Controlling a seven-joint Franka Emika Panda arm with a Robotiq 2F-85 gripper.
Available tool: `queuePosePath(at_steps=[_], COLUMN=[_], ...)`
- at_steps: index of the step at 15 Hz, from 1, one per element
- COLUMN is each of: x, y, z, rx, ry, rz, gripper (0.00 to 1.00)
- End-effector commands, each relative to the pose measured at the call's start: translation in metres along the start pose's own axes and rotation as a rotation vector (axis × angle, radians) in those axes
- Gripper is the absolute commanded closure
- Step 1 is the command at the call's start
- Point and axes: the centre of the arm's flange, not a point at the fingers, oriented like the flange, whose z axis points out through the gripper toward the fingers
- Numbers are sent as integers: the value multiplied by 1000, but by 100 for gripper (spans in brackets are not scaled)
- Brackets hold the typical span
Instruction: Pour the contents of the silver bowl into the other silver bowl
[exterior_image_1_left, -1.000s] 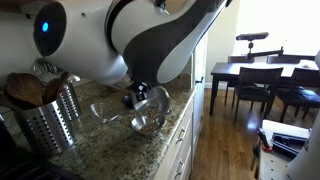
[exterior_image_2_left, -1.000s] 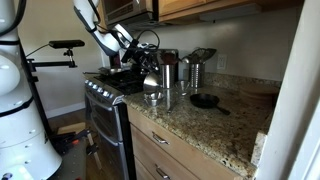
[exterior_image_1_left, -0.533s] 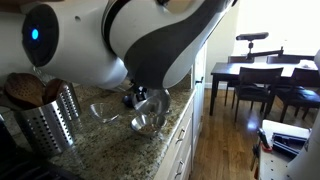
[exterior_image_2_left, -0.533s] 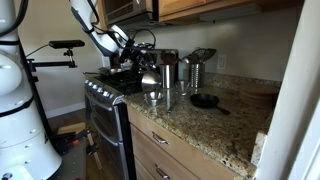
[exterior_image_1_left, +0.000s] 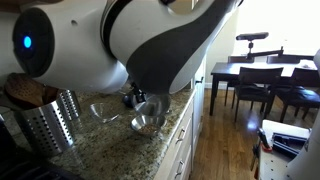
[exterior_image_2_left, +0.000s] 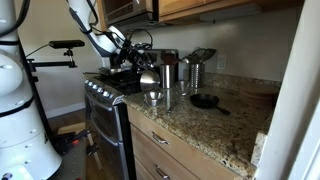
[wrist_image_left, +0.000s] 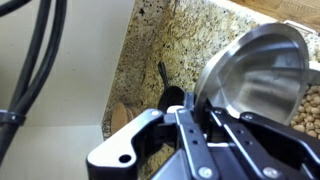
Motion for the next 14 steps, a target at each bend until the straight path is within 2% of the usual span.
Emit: queuePosePath(at_steps=[1,5,9,14], x=[-11,-15,-26,-47], y=[3,17,51,89], z=[2,19,51,90], rx=[-47,-4,52,86], ry=[-7,-41,-112,-212], rz=[30,70,163,276], gripper=[92,92,92,92])
